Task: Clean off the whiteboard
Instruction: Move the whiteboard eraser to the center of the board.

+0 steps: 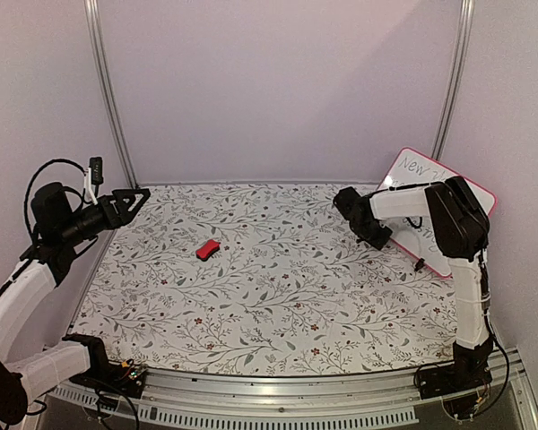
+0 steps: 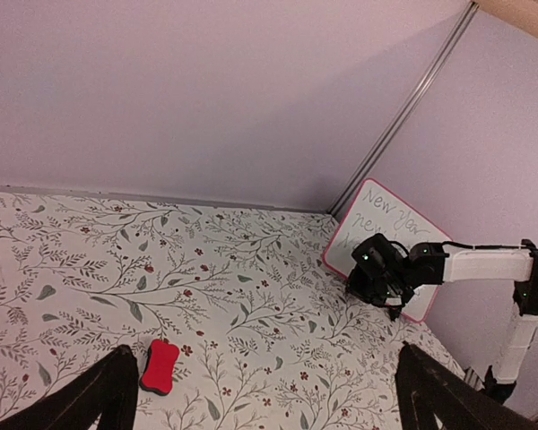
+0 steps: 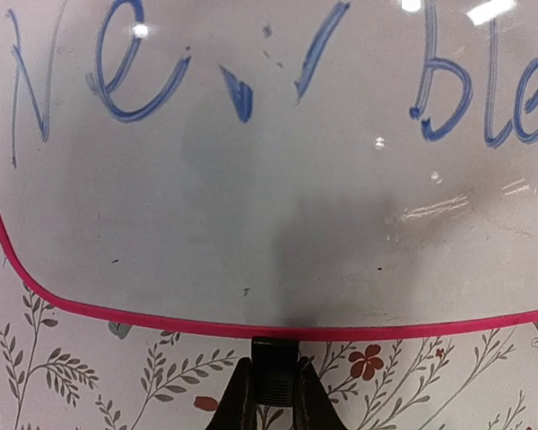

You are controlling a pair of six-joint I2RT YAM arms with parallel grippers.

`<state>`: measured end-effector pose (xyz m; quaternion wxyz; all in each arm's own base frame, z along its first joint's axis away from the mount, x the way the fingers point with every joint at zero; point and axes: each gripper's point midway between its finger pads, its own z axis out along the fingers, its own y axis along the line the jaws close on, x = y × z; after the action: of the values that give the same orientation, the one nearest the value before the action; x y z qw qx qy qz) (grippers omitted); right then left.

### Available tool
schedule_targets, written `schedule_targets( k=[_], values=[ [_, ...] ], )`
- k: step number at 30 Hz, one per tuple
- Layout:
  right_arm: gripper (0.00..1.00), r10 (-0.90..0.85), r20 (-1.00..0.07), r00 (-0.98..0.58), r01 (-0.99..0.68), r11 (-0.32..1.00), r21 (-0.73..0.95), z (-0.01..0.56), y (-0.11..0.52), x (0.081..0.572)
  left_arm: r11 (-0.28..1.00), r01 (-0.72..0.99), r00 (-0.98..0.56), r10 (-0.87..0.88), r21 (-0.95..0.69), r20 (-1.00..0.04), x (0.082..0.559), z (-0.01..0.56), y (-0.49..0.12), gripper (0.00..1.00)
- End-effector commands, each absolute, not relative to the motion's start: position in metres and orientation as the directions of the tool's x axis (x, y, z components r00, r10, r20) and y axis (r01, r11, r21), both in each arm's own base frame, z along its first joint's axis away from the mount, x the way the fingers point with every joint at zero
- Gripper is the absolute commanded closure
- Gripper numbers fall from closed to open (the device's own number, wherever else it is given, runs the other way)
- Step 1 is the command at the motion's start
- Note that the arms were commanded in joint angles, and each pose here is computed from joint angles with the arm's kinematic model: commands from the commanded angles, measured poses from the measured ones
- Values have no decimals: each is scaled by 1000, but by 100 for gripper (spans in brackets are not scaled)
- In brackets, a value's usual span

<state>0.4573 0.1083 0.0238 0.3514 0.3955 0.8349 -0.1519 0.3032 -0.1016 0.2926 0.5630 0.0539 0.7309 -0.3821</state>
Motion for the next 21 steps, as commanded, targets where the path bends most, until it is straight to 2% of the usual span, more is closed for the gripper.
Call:
schedule_targets(
  k=[1, 21],
  values=[
    [100, 533, -647, -546, 674, 737, 39, 11, 152, 445, 706, 516, -336, -354, -485, -873, 302, 297, -99, 0],
    [100, 380, -642, -666, 459, 887, 49, 8, 241, 418, 707, 517, -333, -353, -483, -874, 301, 298, -99, 0]
  ],
)
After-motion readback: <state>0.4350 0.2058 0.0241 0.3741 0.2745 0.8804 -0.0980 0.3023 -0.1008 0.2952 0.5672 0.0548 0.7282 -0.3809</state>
